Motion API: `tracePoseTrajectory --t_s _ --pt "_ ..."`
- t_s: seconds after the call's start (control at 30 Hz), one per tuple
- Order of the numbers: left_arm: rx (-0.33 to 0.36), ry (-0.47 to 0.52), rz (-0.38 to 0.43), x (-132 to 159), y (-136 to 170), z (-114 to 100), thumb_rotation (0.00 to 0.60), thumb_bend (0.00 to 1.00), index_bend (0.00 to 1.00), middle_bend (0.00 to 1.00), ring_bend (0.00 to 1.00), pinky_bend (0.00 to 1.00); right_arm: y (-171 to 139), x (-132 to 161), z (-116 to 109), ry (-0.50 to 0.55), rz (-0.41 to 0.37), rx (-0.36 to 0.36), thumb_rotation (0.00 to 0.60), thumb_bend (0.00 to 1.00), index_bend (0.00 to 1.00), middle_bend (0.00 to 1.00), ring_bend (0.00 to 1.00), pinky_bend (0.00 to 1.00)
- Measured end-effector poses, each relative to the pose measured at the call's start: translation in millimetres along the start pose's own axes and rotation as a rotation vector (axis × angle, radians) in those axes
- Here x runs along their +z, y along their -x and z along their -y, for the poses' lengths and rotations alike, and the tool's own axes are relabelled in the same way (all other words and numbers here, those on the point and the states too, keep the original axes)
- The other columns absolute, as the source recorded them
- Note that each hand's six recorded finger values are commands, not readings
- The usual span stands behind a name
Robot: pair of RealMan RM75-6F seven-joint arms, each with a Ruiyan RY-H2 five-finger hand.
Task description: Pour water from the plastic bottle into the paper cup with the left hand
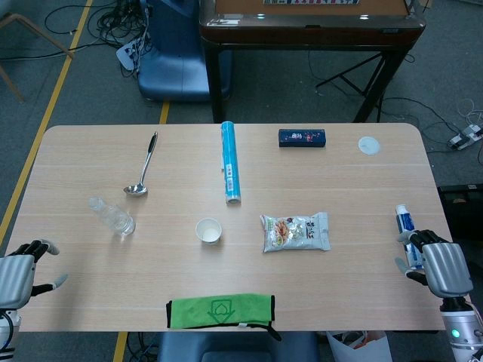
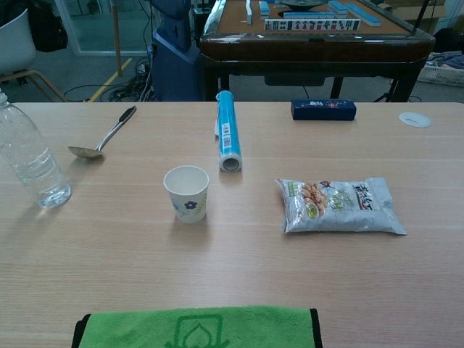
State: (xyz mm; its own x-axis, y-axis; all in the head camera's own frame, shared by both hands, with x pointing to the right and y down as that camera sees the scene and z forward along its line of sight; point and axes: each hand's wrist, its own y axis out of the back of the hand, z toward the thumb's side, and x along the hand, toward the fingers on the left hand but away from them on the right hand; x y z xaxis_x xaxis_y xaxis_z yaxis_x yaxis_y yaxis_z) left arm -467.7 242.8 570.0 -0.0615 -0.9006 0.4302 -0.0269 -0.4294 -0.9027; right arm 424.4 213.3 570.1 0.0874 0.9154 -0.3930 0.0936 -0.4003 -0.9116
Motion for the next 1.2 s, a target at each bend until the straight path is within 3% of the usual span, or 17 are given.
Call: tracePoseTrajectory --t_s 0.1,0.27,0.33,0.43,0.57,0.67,0.8,1.2 --pt "0.002 -0.004 0.000 -1 0 2 0.600 0.02 0.48 0.37 0.39 0.57 1 0 1 0.001 -0.001 0.007 0.600 0.23 0.45 0.48 0.40 0.66" --pt "-0.019 -0.002 0.007 -1 -2 8 0.600 0.02 0.47 0.37 0.38 0.39 4 -1 1 0.009 0.005 0.012 0.600 0.23 0.45 0.48 0.40 0.66" --pt "-0.021 0.002 0.010 -1 -2 9 0.600 0.02 0.43 0.37 0.35 0.37 5 -3 1 0.012 0.011 0.013 0.600 0.23 0.45 0.48 0.40 0.66" --pt "-0.028 0.032 0.008 1 -4 12 0.600 0.02 0.31 0.32 0.30 0.40 6 -4 0 0.011 0.015 0.013 0.600 0.23 0.45 0.48 0.40 0.66" --pt "-0.049 0.100 -0.031 2 -9 19 0.600 0.02 0.13 0.23 0.29 0.55 5 -4 -3 0.015 0.014 0.002 0.600 0.23 0.45 0.48 0.40 0.66" --pt "-0.083 0.143 -0.073 1 -16 28 0.600 0.02 0.03 0.16 0.24 0.55 4 -4 -6 0.019 0.013 -0.007 0.600 0.23 0.45 0.48 0.40 0.66" --pt "-0.123 0.215 -0.120 5 -29 37 0.600 0.01 0.00 0.11 0.19 0.50 3 -4 -10 0.024 0.012 -0.017 0.600 0.23 0.45 0.48 0.40 0.66" --pt "-0.161 0.363 -0.179 29 -81 53 0.600 0.00 0.00 0.10 0.19 0.49 4 -6 -10 0.028 0.017 -0.007 0.600 0.23 0.45 0.48 0.40 0.66"
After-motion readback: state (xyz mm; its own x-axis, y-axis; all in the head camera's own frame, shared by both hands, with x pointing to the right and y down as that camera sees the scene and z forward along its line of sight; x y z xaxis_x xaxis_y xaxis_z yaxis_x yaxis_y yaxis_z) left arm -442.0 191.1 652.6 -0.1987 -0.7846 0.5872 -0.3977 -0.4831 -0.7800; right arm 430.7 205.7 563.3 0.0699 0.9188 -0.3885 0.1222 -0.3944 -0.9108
